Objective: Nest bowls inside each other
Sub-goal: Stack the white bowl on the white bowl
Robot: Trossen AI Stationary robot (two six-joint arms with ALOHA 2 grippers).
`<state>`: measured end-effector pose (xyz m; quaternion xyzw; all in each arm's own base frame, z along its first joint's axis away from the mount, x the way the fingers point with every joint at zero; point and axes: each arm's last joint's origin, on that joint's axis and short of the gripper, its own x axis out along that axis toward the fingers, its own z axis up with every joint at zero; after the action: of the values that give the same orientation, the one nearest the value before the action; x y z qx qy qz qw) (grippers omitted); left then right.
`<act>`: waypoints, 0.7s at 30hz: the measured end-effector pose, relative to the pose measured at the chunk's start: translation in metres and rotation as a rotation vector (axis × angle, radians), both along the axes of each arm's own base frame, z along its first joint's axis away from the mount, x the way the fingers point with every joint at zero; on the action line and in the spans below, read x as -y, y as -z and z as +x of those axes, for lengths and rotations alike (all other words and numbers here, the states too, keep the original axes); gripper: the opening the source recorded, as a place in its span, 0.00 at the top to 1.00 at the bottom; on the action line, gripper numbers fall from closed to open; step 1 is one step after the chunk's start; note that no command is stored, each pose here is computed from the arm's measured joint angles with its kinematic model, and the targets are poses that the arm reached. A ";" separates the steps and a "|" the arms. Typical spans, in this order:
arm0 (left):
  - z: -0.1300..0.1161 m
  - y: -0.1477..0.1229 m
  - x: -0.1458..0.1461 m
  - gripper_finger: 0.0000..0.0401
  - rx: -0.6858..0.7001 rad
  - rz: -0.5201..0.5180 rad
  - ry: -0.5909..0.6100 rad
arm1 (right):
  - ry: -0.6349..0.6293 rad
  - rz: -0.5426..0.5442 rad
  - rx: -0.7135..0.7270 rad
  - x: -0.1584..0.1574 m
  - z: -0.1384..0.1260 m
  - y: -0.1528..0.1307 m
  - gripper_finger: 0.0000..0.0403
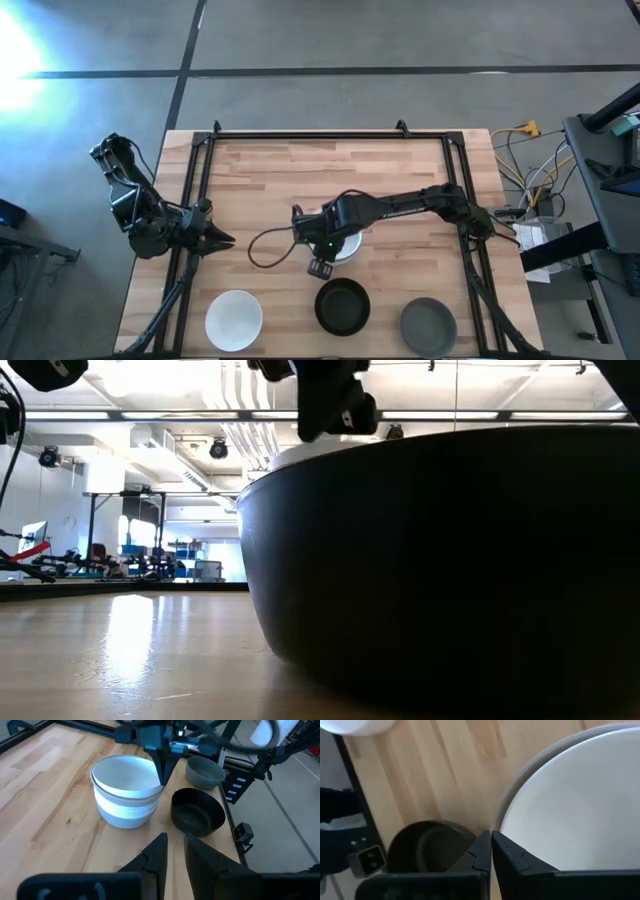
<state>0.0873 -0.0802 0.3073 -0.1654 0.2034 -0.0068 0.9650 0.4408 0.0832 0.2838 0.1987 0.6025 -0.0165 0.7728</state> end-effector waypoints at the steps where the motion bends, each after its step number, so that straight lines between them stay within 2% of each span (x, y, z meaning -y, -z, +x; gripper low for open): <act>1: 0.000 0.000 0.000 0.88 0.000 0.000 0.000 | 0.000 -0.002 -0.008 0.000 0.000 0.002 0.98; 6: 0.000 0.000 0.000 0.88 0.000 -0.001 0.000 | 0.008 0.000 0.007 0.000 0.000 -0.002 0.98; 11: 0.000 0.000 0.000 0.88 -0.008 -0.007 0.016 | 0.016 0.003 0.085 0.000 0.001 -0.024 0.98; 15: -0.001 0.001 0.002 0.88 -0.032 -0.028 0.063 | 0.043 -0.049 0.163 0.002 0.002 -0.042 0.98; 18: -0.002 0.002 0.004 0.88 -0.081 -0.095 0.129 | 0.092 -0.095 0.200 0.004 0.001 -0.052 0.98; 21: -0.004 0.006 0.008 0.88 -0.191 -0.184 0.214 | 0.162 -0.156 0.189 0.004 -0.005 -0.056 0.98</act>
<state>0.0838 -0.0884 0.3013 -0.2304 0.3091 -0.1125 0.9158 0.4356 0.0793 0.3400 0.1866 0.5060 -0.1067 0.8353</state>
